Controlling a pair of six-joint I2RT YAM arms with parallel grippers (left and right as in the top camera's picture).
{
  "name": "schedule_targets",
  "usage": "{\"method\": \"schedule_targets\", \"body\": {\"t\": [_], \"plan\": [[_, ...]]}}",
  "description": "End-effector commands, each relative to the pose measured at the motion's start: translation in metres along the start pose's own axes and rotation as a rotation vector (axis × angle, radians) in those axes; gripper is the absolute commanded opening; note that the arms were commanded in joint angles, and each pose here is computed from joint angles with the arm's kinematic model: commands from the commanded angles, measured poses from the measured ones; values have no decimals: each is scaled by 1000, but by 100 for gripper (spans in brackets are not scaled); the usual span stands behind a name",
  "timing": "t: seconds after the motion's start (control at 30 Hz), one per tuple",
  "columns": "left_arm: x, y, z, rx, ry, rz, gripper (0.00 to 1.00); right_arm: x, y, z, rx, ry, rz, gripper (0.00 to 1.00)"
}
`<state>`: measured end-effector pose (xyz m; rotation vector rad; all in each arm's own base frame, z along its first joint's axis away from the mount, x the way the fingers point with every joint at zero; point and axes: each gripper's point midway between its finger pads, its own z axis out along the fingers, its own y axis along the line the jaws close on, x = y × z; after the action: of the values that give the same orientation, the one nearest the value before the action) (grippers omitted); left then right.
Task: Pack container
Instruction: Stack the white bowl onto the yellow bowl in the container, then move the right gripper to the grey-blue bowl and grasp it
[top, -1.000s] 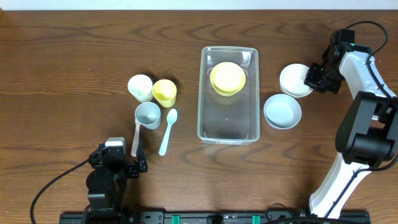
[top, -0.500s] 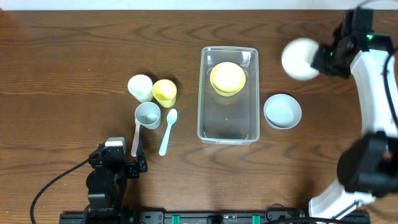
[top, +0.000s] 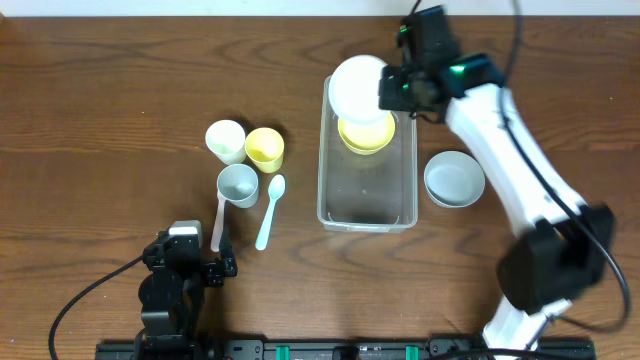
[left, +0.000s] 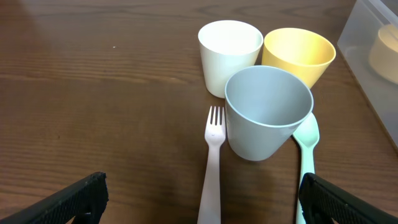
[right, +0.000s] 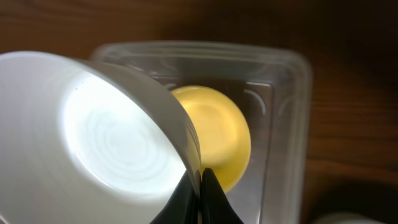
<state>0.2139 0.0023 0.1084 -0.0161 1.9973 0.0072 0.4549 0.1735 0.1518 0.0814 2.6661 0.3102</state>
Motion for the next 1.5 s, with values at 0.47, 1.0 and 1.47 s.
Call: {"method": "schedule_targets", "body": {"t": [0.47,1.0,1.47], "plan": [[3,0,1,1,6,8,98,8,-19,43,19,71,45,13],[3,0,1,1,6,8,98,-22,-85,-127,101,-151,108,24],[3,0,1,1,6,8,98,118,-195,-19,297,265,291,58]]}}
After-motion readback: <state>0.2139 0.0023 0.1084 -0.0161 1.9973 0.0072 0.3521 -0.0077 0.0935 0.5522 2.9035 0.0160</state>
